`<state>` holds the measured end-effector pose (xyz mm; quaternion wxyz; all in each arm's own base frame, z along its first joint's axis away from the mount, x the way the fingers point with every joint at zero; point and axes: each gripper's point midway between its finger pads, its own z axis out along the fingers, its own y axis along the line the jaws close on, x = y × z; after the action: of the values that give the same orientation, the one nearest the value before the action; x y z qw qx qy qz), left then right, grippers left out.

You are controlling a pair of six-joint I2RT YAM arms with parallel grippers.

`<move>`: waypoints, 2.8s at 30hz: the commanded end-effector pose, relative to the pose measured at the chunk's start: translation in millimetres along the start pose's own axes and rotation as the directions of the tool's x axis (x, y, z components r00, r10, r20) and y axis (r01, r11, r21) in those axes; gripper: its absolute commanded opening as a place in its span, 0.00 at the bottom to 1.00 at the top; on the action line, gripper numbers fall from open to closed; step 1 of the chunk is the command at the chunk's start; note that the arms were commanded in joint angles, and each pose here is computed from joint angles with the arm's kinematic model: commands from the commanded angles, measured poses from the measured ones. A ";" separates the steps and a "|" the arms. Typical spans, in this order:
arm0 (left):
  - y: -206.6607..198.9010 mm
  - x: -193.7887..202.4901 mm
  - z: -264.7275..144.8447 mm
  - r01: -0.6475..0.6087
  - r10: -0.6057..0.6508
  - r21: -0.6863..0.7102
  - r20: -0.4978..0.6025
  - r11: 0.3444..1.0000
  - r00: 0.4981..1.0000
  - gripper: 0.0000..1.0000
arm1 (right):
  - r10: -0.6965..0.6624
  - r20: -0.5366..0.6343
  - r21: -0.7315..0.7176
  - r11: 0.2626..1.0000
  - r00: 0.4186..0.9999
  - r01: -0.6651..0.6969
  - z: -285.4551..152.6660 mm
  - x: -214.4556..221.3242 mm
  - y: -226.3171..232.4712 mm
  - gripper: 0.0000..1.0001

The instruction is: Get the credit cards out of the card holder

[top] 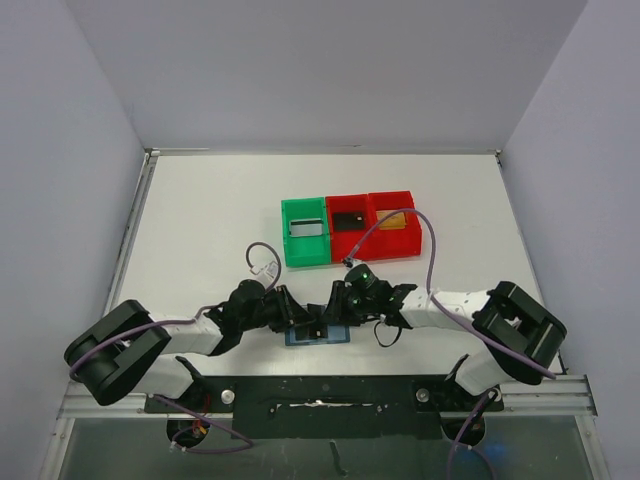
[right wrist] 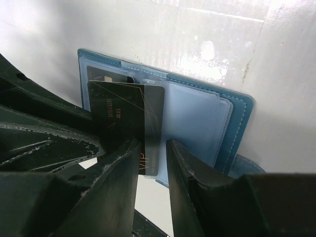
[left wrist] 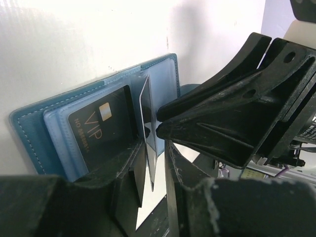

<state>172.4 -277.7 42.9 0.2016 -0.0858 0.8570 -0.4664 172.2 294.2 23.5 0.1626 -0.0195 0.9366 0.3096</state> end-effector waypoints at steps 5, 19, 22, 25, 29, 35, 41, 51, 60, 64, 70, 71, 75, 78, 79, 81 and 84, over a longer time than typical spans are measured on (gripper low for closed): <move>-24.8 -4.2 3.3 -0.042 0.042 0.111 -0.003 0.993 0.999 0.17 | 0.039 0.044 0.018 0.999 0.998 -0.040 -5.1 0.1 -8.9 0.30; -20.1 -25.6 -21.7 -0.074 0.071 0.019 0.118 0.997 0.990 0.00 | -0.052 0.173 0.030 0.998 0.984 0.048 -36.1 -33.2 6.8 0.30; -16.8 -31.0 -30.7 -0.083 0.084 -0.009 0.138 0.996 0.987 0.00 | -0.050 0.221 -0.062 0.996 0.974 0.065 -47.6 -41.3 26.3 0.33; -8.4 -35.2 -38.7 -0.075 0.082 -0.051 0.158 0.996 0.984 0.00 | -0.057 0.226 -0.119 0.989 0.972 0.085 -50.1 -43.6 39.5 0.36; -3.0 -43.5 -49.4 -0.059 0.074 -0.077 0.211 0.995 0.975 0.00 | -0.070 0.181 -0.171 0.980 0.981 0.101 -40.8 -39.8 51.8 0.37; -0.6 -54.7 -64.3 -0.043 0.071 -0.101 0.283 0.994 0.956 0.00 | -0.085 0.098 -0.211 0.972 0.992 0.104 -19.5 -30.7 62.3 0.36; -0.9 -56.8 -70.5 -0.041 0.066 -0.087 0.309 0.995 0.949 0.00 | -0.125 0.059 -0.191 0.972 0.990 0.134 -7.9 -25.4 64.2 0.36; -11.1 -56.8 -70.8 -0.064 0.074 -0.044 0.302 0.997 0.951 0.00 | -0.120 -0.013 0.146 0.982 0.993 0.120 6.2 -15.0 -17.1 0.39; -27.7 -61.1 -74.0 -0.093 0.082 0.020 0.319 0.995 0.944 0.00 | -0.220 0.182 0.022 0.975 0.958 0.220 -44.9 -63.2 38.8 0.61; -42.1 -61.7 -77.5 -0.121 0.088 0.081 0.326 0.989 0.941 0.00 | -0.218 0.307 -0.004 0.973 0.926 0.231 -73.2 -86.0 48.7 0.67; -67.9 -64.0 -88.0 -0.161 0.095 0.168 0.342 0.973 0.935 0.00 | -0.258 0.558 -0.073 0.932 0.789 0.356 -114.7 -105.8 55.4 0.68; -74.4 -65.9 -91.0 -0.172 0.098 0.184 0.351 0.968 0.931 0.00 | -0.247 0.600 -0.072 0.931 0.761 0.358 -122.6 -109.5 54.3 0.70; -96.3 -68.0 -101.8 -0.216 0.109 0.256 0.374 0.942 0.921 0.00 | -0.191 0.688 -0.029 0.957 0.700 0.289 -154.2 -123.8 39.9 0.99; -106.7 -67.4 -107.3 -0.239 0.110 0.304 0.386 0.922 0.916 0.00 | -0.182 0.678 0.002 0.969 0.712 0.246 -159.2 -124.2 24.8 0.97; -109.9 -67.7 -108.8 -0.246 0.109 0.319 0.392 0.915 0.914 0.00 | -0.176 0.672 -0.008 0.970 0.720 0.244 -157.4 -121.9 22.0 0.98; -117.0 -66.4 -111.6 -0.254 0.100 0.361 0.395 0.897 0.913 0.00 | -0.139 0.662 -0.073 0.966 0.736 0.248 -155.1 -118.3 21.9 0.97; -132.5 -64.7 -118.4 -0.272 0.086 0.437 0.399 0.858 0.913 0.00 | -0.046 0.634 -0.263 0.926 0.772 0.271 -151.4 -109.0 37.6 0.98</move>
<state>181.0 -231.3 178.7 0.3850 -0.0707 0.7355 -0.5530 235.4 213.1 185.0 0.5014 -0.0214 0.7917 0.3484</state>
